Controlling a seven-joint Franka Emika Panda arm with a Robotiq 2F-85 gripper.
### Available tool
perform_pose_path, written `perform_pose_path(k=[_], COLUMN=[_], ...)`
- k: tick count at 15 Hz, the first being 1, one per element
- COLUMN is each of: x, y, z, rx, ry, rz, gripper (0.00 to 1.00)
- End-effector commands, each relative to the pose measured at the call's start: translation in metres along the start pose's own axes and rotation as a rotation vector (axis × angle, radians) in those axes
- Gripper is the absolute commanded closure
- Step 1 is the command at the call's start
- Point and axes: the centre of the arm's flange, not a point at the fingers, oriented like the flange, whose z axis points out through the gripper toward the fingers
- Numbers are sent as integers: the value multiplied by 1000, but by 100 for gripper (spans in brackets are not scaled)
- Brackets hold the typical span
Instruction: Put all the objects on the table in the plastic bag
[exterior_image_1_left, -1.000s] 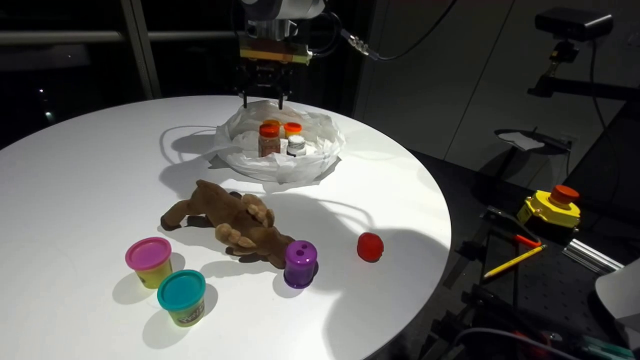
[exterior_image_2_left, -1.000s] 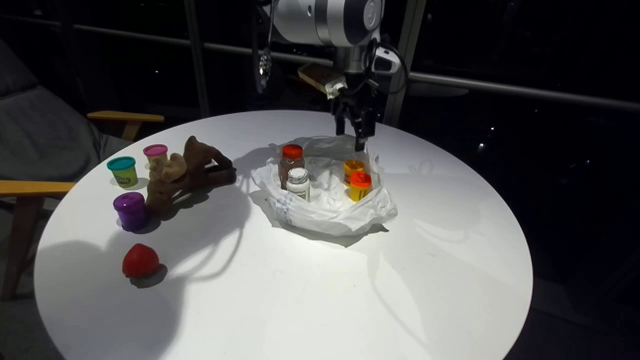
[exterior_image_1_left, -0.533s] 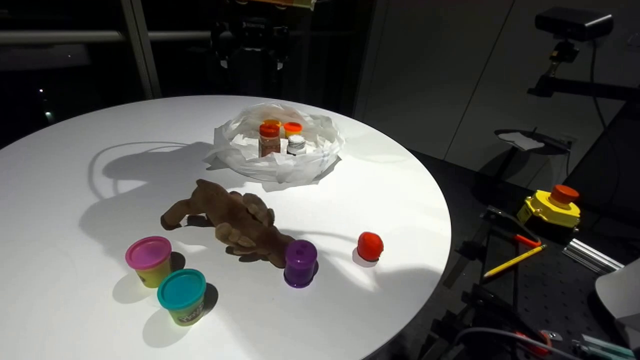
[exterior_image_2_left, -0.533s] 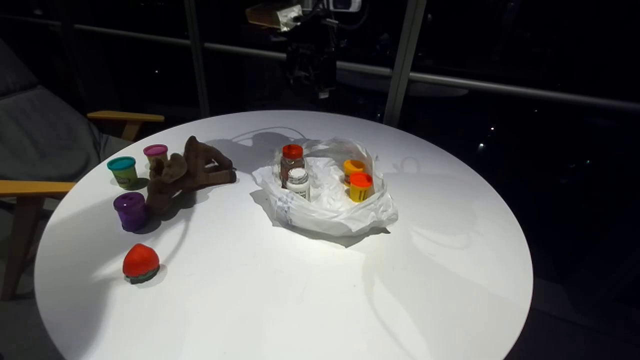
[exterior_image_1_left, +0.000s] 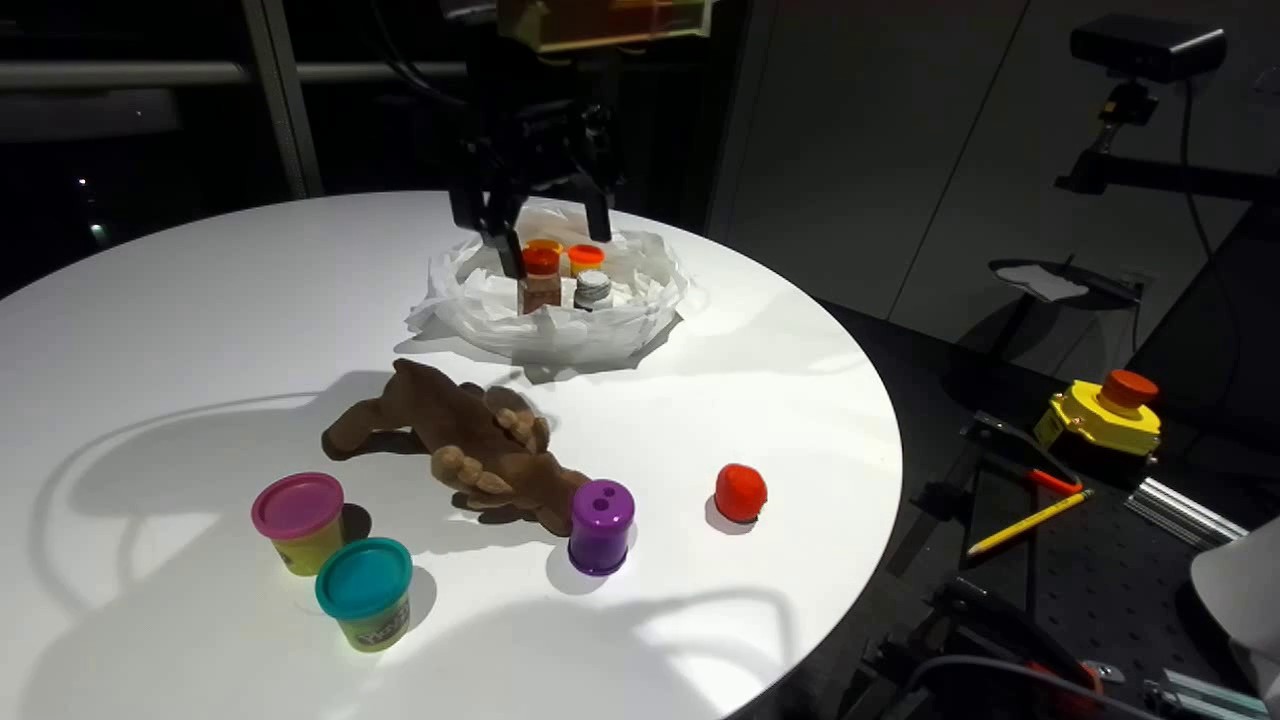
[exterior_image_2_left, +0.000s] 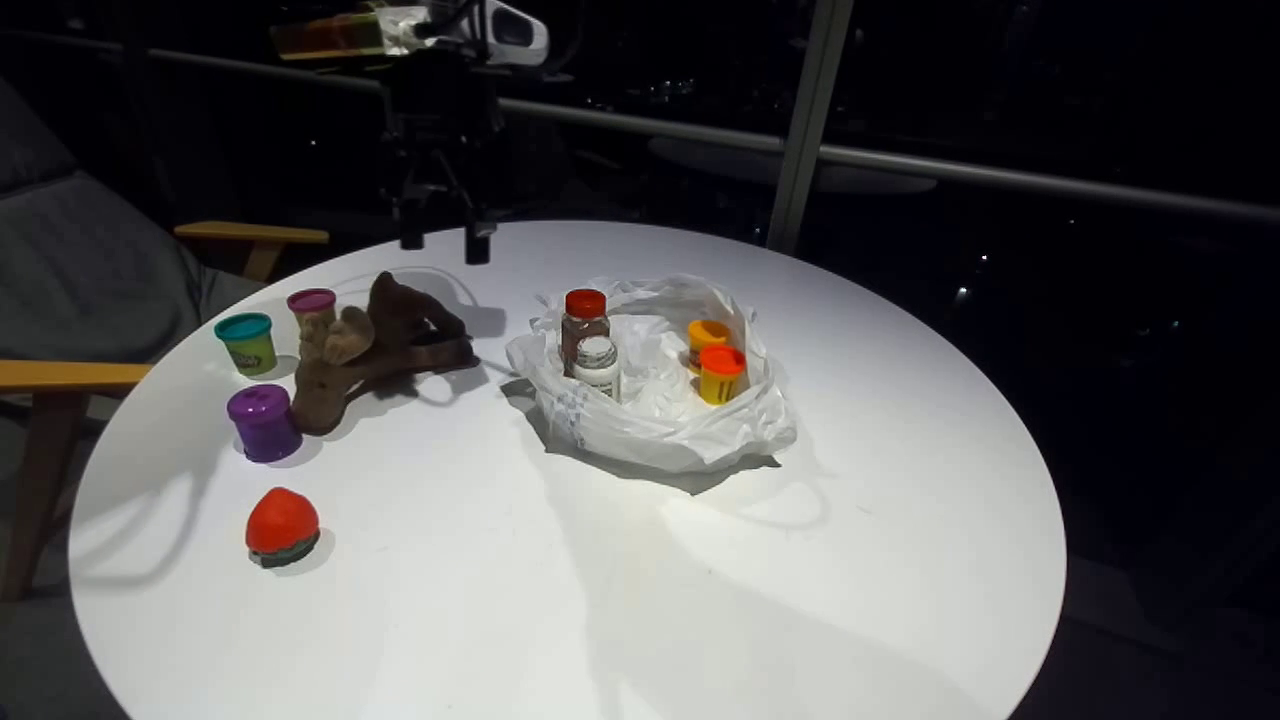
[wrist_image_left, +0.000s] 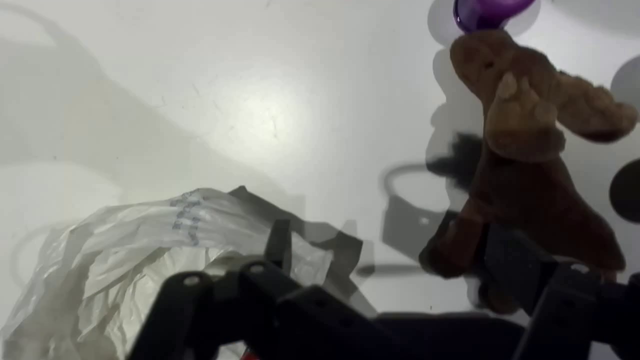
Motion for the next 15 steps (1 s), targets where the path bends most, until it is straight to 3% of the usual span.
perform_pose_path(k=[1, 5, 8, 12, 15], x=[-90, -161, -197, -226, -224], y=[-11, -39, -57, -67, -73], z=[25, 61, 85, 111, 119], rx=[-52, -7, 51, 107, 139], ry=[-26, 46, 104, 209, 285], rz=[-197, -375, -425, -462, -469], gripper=[0, 0, 0, 0, 0])
